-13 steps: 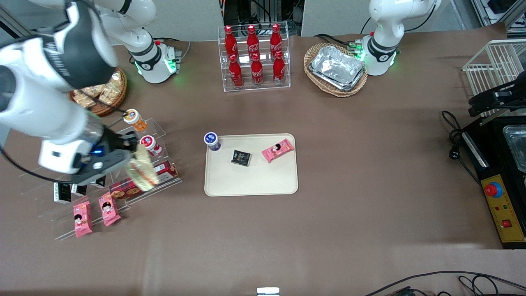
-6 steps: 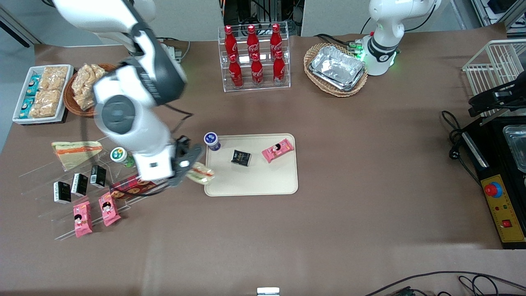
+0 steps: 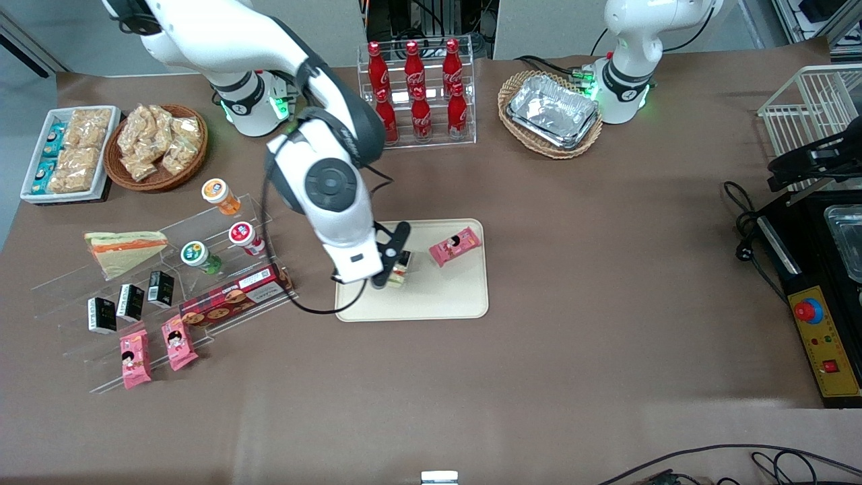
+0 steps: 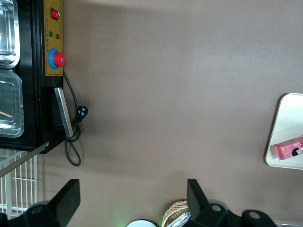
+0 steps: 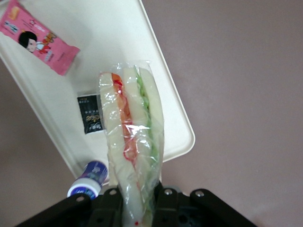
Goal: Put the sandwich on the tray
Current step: 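Carry the sandwich over the cream tray with the right gripper, then lower the sandwich onto the tray and open the right gripper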
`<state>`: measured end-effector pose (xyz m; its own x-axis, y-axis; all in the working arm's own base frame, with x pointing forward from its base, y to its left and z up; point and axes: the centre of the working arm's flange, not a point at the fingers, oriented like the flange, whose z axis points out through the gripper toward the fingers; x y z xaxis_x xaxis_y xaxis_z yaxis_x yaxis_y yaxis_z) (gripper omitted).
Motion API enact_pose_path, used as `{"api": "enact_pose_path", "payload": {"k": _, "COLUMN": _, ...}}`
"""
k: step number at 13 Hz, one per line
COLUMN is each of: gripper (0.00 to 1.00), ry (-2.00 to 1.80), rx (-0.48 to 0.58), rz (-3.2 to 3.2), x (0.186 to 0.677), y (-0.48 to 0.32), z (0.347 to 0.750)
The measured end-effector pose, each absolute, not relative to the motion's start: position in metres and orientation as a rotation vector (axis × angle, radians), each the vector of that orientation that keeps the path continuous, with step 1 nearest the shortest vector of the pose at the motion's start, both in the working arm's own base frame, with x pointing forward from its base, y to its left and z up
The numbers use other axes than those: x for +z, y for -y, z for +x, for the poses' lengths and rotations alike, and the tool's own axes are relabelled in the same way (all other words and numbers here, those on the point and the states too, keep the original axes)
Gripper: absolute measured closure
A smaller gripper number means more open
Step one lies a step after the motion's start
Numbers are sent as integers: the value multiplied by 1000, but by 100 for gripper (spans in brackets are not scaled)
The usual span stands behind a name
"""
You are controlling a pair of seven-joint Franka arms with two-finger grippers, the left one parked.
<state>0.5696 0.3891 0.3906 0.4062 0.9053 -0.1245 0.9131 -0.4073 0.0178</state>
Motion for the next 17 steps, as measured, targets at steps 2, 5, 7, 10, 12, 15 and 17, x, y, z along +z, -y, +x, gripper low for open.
{"api": "enact_pose_path", "payload": {"k": 2, "gripper": 82, "ry": -1693, "rx": -135, "rz": 2507, "x": 363, "y": -404, "z": 568}}
{"api": "enact_pose_path", "payload": {"k": 5, "gripper": 82, "ry": -1735, "rx": -93, "rz": 2389, "x": 332, "y": -420, "z": 568}}
{"api": "enact_pose_path", "payload": {"k": 7, "gripper": 82, "ry": -1762, "rx": -65, "rz": 2326, "x": 318, "y": -434, "z": 563}}
{"api": "enact_pose_path", "payload": {"k": 10, "gripper": 82, "ry": -1806, "rx": -42, "rz": 2257, "x": 292, "y": -450, "z": 556}}
{"api": "enact_pose_path", "payload": {"k": 12, "gripper": 82, "ry": -1825, "rx": -47, "rz": 2243, "x": 273, "y": -456, "z": 554}}
{"api": "enact_pose_path", "payload": {"k": 15, "gripper": 82, "ry": -1850, "rx": -47, "rz": 2231, "x": 246, "y": -462, "z": 551}}
{"api": "enact_pose_path", "payload": {"k": 17, "gripper": 82, "ry": -1881, "rx": -18, "rz": 2213, "x": 234, "y": -473, "z": 544}}
